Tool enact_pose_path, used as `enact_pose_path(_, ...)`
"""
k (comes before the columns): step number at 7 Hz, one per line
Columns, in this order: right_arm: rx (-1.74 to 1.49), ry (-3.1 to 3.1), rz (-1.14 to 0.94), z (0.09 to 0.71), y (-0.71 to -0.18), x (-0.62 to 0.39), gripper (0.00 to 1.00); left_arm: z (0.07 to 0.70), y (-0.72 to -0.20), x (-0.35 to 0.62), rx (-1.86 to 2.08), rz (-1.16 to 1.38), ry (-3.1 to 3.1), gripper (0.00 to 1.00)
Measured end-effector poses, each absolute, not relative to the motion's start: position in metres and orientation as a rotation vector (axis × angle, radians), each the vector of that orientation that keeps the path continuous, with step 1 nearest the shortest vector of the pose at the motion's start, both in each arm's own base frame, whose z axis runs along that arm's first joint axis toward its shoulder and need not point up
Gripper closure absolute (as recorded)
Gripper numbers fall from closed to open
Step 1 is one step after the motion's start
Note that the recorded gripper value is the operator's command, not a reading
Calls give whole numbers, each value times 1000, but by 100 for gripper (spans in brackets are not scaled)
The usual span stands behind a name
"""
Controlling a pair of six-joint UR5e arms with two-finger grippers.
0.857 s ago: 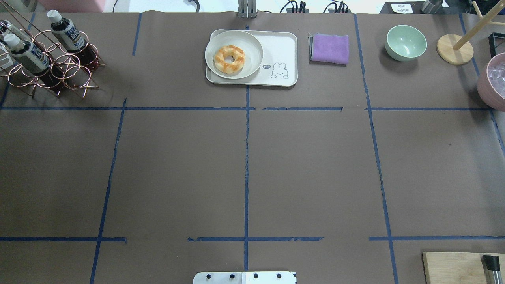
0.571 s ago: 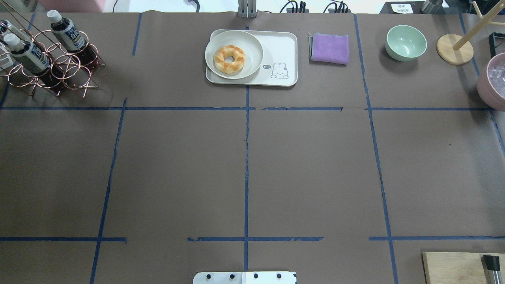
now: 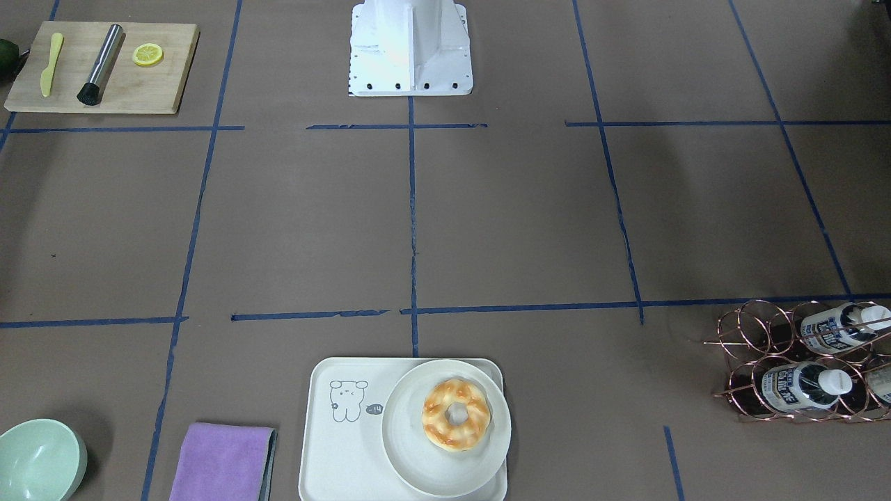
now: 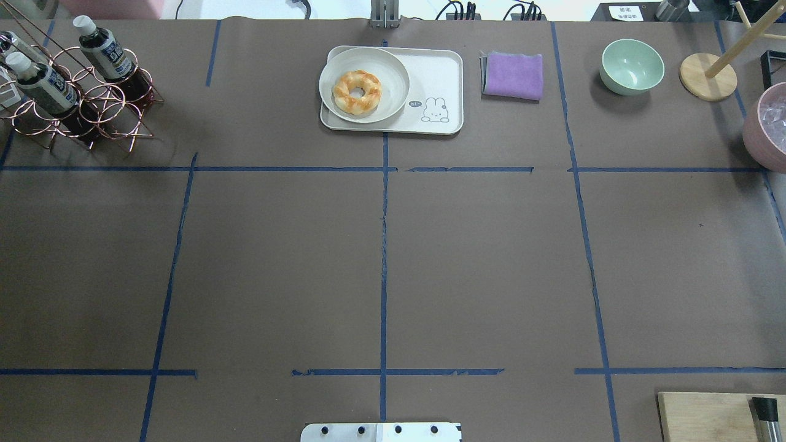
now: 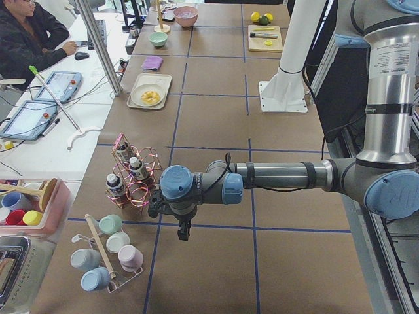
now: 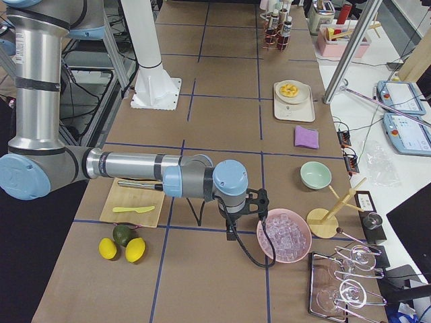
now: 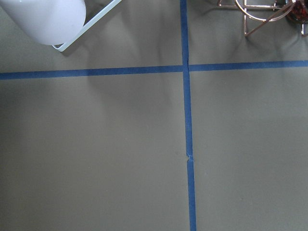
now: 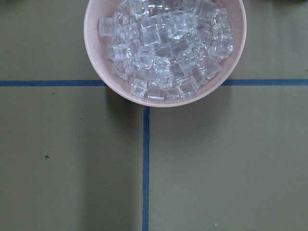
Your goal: Place tea on tray
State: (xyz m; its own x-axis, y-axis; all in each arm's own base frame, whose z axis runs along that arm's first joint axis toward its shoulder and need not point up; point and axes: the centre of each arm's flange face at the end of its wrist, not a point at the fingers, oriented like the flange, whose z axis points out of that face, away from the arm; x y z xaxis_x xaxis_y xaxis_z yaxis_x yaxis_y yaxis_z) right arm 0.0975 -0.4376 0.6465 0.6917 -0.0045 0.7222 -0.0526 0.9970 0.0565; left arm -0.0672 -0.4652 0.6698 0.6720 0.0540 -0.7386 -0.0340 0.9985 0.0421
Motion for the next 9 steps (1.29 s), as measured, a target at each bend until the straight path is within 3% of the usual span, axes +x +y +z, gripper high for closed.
enact_pose_path(5, 87, -806, 20, 641, -443, 97, 0, 647, -474, -66, 121, 71, 830, 0)
enact_pose_path(9, 97, -807, 16, 635, -445, 97, 0, 582, -490, -35, 407, 37, 900, 0)
